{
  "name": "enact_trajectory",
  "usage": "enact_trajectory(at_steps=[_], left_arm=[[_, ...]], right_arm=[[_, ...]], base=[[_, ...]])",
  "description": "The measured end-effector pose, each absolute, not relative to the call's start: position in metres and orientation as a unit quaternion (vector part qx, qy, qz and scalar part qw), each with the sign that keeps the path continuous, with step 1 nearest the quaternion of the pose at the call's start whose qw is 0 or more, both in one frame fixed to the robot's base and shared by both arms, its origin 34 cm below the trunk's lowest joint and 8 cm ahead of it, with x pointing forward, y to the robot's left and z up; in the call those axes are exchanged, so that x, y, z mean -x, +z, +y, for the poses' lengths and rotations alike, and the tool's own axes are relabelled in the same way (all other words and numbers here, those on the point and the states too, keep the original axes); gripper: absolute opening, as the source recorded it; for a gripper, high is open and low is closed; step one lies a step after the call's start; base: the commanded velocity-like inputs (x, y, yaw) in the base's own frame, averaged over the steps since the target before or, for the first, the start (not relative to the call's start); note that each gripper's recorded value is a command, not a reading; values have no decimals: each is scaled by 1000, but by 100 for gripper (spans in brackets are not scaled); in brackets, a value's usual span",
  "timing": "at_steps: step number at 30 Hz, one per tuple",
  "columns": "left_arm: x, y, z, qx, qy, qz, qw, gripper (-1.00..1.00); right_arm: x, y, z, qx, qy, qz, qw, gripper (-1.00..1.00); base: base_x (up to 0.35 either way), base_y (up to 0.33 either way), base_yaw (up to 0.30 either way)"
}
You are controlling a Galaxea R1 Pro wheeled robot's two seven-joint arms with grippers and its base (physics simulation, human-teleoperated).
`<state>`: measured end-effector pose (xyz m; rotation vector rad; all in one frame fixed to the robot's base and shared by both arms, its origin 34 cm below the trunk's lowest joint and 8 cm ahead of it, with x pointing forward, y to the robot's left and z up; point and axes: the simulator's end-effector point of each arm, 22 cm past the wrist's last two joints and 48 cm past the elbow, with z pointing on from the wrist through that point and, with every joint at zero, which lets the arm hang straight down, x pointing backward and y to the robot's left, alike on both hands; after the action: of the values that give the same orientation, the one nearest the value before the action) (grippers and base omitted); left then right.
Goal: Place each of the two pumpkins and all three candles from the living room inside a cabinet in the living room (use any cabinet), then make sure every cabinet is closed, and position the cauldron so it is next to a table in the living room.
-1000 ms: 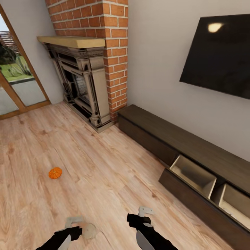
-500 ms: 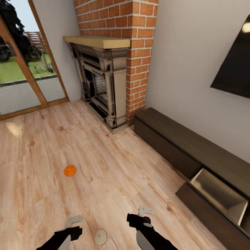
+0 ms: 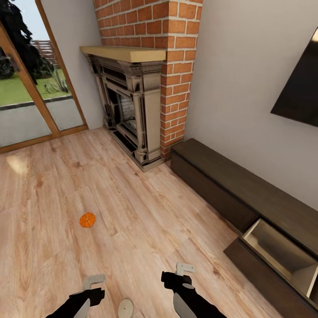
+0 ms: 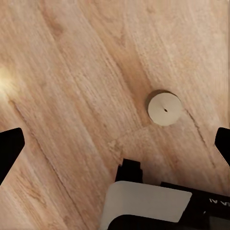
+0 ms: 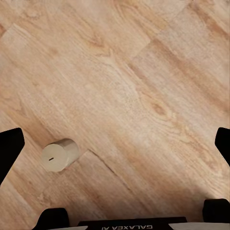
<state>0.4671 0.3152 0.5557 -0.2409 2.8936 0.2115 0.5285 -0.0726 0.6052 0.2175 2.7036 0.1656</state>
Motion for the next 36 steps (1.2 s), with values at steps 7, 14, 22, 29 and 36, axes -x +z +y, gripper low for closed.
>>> enact_trajectory(at_steps=[7, 14, 22, 29, 36], left_arm=[[-463, 554, 315, 82, 73, 988, 111, 100], [-462, 554, 316, 80, 74, 988, 109, 100], [-468, 546, 316, 83, 74, 986, 121, 100], [-470, 537, 313, 81, 72, 986, 124, 100], [-464, 525, 317, 81, 79, 985, 133, 100]], right_arm=[[-529, 605, -73, -78, 60, 973, 211, 100], [-529, 605, -73, -78, 60, 973, 210, 100], [-530, 597, -73, -78, 60, 973, 210, 100], [-531, 588, -73, -80, 60, 972, 211, 100], [-536, 580, -74, -85, 59, 969, 222, 100]], base=[[88, 12, 0], [11, 1, 0], [0, 0, 0], [0, 0, 0], [0, 0, 0]])
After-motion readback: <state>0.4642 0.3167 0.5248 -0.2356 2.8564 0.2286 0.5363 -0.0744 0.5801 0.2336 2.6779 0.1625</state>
